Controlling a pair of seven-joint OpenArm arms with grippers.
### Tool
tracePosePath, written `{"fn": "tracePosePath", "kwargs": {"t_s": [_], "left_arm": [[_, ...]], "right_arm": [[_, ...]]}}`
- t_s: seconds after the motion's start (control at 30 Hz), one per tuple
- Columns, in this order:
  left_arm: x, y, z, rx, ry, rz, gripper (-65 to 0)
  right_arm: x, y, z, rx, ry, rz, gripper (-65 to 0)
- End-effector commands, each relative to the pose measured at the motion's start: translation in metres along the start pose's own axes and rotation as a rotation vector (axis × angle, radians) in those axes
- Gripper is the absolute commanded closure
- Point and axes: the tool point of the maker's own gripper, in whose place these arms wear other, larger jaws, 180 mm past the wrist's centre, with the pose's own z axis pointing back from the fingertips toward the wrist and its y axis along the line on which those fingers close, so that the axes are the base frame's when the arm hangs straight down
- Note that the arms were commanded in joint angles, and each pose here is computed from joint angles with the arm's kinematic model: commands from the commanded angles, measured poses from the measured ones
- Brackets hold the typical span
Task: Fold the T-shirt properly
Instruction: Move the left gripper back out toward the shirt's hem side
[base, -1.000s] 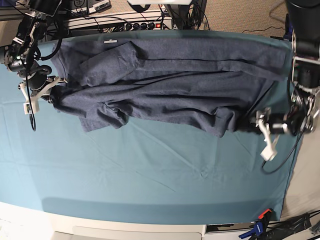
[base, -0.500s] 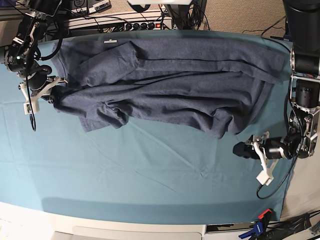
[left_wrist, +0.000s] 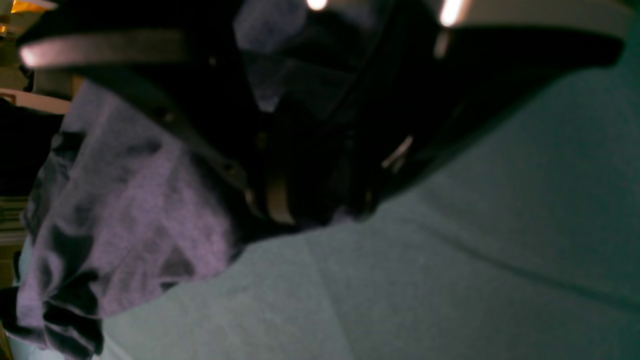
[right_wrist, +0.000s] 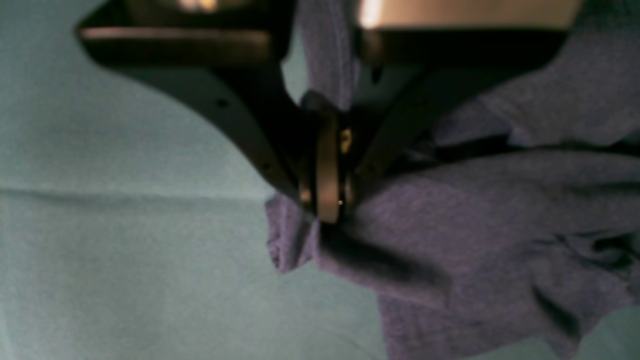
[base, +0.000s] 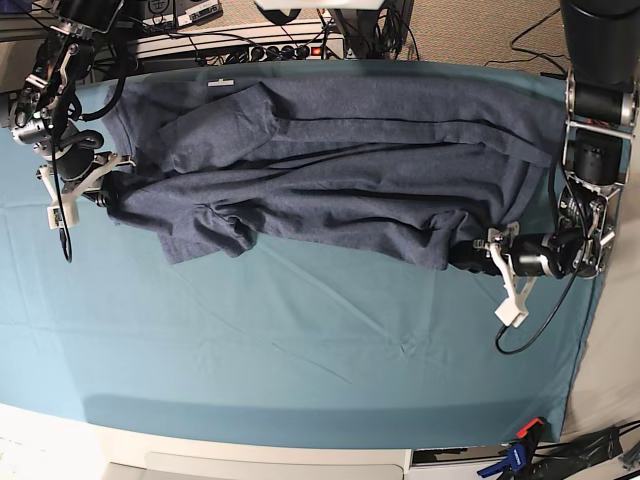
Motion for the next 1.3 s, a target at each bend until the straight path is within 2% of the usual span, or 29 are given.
{"fn": "tracePosePath", "kwargs": {"t_s": [0.0,0.57,0.63,0.73,0.8,1.0,1.27], "left_arm": [[0.017,0.003,0.012,0.014,-0.034,-0.026,-20.9],[-0.021,-0.004,-0.004,-0.032,0.014,0.036,-20.8],[-0.021,-0.008,-0.006,-0.044,0.013,0.027,-17.4],[-0.02,-0.012,-0.01,-0.057,0.008,0.022,-1.2],[-0.018,-0.013,-0.011,-0.059,-0.002,0.022,0.0],[0.007,-0.01,-0.001,-0.048,-0.053,0.003,0.0],[0.067,0.012,0.05,0.034,-0.178,-0.043,0.0]], "right_arm": [[0.018,-0.004,0.005,-0.006,-0.055,0.021,0.0],[0.018,-0.004,0.005,-0.006,-0.055,0.021,0.0],[0.018,-0.004,0.005,-0.005,-0.055,0.02,0.0],[0.018,-0.004,0.005,-0.005,-0.055,0.021,0.0],[0.018,-0.004,0.005,-0.006,-0.055,0.021,0.0],[0.018,-0.004,0.005,-0.006,-0.055,0.02,0.0],[0.018,-0.004,0.005,-0.006,-0.055,0.02,0.0]]}}
